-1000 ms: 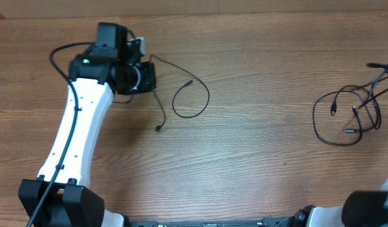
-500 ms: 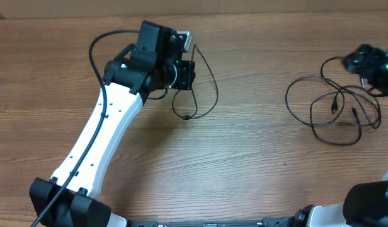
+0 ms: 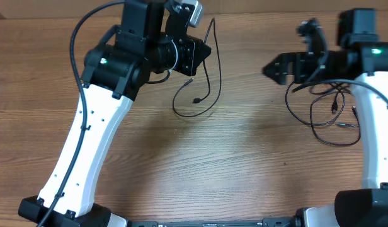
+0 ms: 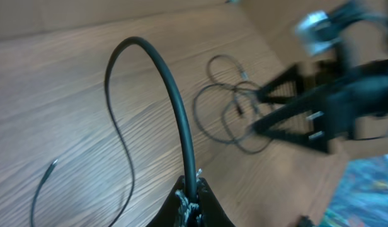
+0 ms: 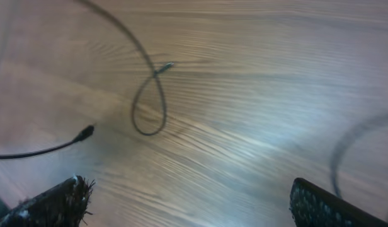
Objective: Untangle cables
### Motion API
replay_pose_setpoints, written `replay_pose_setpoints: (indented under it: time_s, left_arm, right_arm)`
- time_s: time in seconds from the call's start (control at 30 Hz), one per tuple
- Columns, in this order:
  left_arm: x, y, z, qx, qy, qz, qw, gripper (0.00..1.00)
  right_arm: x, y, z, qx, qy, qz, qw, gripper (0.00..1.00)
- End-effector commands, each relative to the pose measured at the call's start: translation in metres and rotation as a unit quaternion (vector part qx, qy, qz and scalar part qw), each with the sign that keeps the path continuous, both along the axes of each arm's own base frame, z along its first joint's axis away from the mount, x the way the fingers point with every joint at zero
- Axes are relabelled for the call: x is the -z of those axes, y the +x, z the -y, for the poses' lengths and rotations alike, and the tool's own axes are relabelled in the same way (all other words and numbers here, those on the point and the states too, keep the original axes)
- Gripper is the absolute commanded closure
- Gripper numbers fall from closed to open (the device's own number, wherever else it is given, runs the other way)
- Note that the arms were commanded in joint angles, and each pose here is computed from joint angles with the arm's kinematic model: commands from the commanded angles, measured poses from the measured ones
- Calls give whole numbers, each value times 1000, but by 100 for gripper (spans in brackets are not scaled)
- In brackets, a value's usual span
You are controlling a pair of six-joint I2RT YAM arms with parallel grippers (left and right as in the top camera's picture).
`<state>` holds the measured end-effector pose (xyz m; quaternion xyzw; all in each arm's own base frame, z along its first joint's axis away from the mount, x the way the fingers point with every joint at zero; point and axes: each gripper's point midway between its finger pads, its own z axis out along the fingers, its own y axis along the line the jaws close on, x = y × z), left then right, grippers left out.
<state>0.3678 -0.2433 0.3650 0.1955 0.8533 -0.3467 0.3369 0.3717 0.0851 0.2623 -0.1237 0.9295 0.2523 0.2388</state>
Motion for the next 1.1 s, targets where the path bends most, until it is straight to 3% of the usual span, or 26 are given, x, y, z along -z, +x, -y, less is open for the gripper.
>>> replay_pose_setpoints:
  time_s: [0.0, 0.3, 0.47, 0.6, 0.7, 0.73, 0.77, 0.87, 1.07]
  left_arm:
    - [-46, -23, 9, 51, -40, 47, 997, 96]
    - [-94, -46, 9, 79, -76, 95, 989, 96]
    - [-107, -54, 8, 85, -89, 108, 986, 96]
    - [-115, -58, 6, 85, -94, 123, 984, 96]
    - [-118, -60, 5, 83, -94, 129, 984, 96]
    - [-118, -59, 4, 80, -92, 129, 984, 96]
    - [-116, -58, 3, 75, -88, 127, 985, 96]
    - [-101, -48, -7, 34, -56, 110, 992, 96]
    - [-46, -20, -52, -101, 73, 57, 991, 96]
  right_arm:
    - [2, -3, -27, -46, 4, 13, 999, 0]
    - [8, 21, -78, -70, 27, 35, 997, 2]
    - [25, 28, -97, -75, 35, 15, 997, 10]
    - [43, 30, -112, -90, 32, -2, 995, 31]
    - [49, 30, -117, -95, 29, -7, 995, 67]
    - [49, 31, -115, -92, 25, -5, 995, 86]
    - [51, 32, -113, -88, 18, -5, 996, 96]
    - [57, 39, -98, -44, -14, -12, 999, 96]
    - [59, 53, -31, 66, -146, 7, 987, 96]
